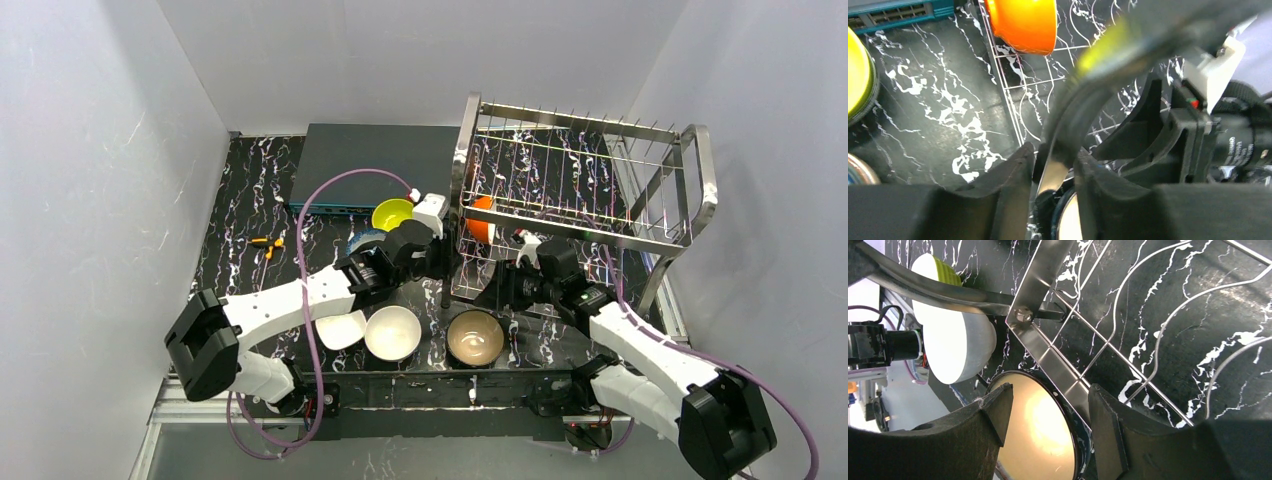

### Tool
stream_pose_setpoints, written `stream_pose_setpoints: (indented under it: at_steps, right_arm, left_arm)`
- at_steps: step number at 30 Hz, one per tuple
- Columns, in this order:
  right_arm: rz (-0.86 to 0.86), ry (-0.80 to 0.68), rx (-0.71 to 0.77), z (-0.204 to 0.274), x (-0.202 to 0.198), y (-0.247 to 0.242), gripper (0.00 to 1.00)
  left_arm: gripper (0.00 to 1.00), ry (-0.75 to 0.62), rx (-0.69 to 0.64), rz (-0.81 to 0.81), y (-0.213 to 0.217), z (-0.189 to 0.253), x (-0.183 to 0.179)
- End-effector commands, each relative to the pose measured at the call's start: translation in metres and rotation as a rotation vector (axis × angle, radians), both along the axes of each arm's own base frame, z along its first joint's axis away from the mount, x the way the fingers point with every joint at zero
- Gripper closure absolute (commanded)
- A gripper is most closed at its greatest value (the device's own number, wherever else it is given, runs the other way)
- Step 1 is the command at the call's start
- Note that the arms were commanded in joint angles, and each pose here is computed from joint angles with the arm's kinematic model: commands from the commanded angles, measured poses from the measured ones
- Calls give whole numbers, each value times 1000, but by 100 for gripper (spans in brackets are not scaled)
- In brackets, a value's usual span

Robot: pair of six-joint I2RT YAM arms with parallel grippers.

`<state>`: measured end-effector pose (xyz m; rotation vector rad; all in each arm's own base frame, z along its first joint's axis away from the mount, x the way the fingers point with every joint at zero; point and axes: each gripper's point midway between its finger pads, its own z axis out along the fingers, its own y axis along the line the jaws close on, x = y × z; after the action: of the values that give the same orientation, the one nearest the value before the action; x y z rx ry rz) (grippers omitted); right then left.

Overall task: Load the bowls into the dish rack
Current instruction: Adjust the dish rack at the center of the board.

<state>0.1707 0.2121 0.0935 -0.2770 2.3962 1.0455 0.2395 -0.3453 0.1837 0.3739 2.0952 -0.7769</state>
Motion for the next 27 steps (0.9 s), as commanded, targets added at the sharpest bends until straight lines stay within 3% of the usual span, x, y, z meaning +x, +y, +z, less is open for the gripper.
stream_pose_setpoints:
  at_steps: [1, 4, 20, 27]
  right_arm:
    - [141, 249, 30, -7, -50, 11, 35]
    - [149, 233, 37, 1, -42, 17, 36]
    - [178, 194, 216, 39, -17, 51, 35]
    - [209, 201, 224, 41, -12, 58, 35]
  left_arm:
    - [78, -74, -60, 35, -13, 31, 17]
    - [100, -92, -69, 109, -11, 34, 30]
    - [100, -191, -24, 280, -30, 44, 86]
    - [100, -194, -8, 293, -43, 39, 114]
